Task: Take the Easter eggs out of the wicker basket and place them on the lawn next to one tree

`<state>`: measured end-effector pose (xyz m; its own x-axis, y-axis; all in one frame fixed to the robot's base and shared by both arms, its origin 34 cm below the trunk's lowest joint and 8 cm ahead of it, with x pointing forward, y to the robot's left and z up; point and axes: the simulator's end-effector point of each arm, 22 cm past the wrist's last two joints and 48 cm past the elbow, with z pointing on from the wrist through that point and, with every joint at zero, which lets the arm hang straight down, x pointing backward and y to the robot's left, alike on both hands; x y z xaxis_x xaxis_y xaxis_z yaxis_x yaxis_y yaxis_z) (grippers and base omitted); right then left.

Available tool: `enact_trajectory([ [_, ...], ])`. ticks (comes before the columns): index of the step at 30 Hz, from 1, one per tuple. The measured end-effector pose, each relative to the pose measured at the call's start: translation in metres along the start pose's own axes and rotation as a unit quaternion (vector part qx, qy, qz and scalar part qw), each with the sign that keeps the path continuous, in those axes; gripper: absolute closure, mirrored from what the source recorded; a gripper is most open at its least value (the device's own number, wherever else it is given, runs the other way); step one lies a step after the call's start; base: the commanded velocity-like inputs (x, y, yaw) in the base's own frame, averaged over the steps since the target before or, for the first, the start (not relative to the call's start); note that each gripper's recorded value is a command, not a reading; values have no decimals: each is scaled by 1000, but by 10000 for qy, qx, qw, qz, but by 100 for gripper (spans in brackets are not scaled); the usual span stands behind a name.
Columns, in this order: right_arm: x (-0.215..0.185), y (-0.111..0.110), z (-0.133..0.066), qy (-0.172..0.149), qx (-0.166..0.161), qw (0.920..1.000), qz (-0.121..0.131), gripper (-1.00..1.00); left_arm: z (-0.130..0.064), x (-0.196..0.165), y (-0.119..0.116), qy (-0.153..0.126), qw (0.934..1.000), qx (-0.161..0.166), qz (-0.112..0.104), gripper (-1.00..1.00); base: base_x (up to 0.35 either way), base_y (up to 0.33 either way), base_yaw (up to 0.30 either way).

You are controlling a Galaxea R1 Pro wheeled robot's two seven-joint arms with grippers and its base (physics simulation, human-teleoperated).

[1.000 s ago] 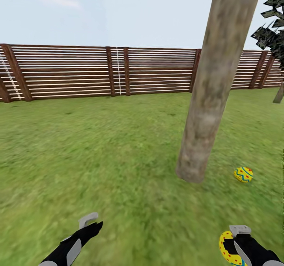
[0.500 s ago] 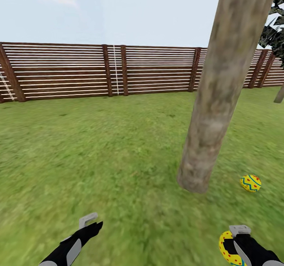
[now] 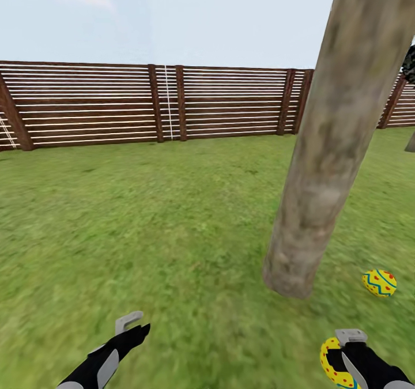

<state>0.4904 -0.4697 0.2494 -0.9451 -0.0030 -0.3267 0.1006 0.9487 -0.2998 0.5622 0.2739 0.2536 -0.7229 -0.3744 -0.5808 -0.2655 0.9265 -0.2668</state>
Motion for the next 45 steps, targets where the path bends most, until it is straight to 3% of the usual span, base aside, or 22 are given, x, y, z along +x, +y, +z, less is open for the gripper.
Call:
enact_trajectory([
  [45,74,17,51,856,-4,9959,-285,100,34,90,38,851,9958,-343,-28,-100,0,0,0],
])
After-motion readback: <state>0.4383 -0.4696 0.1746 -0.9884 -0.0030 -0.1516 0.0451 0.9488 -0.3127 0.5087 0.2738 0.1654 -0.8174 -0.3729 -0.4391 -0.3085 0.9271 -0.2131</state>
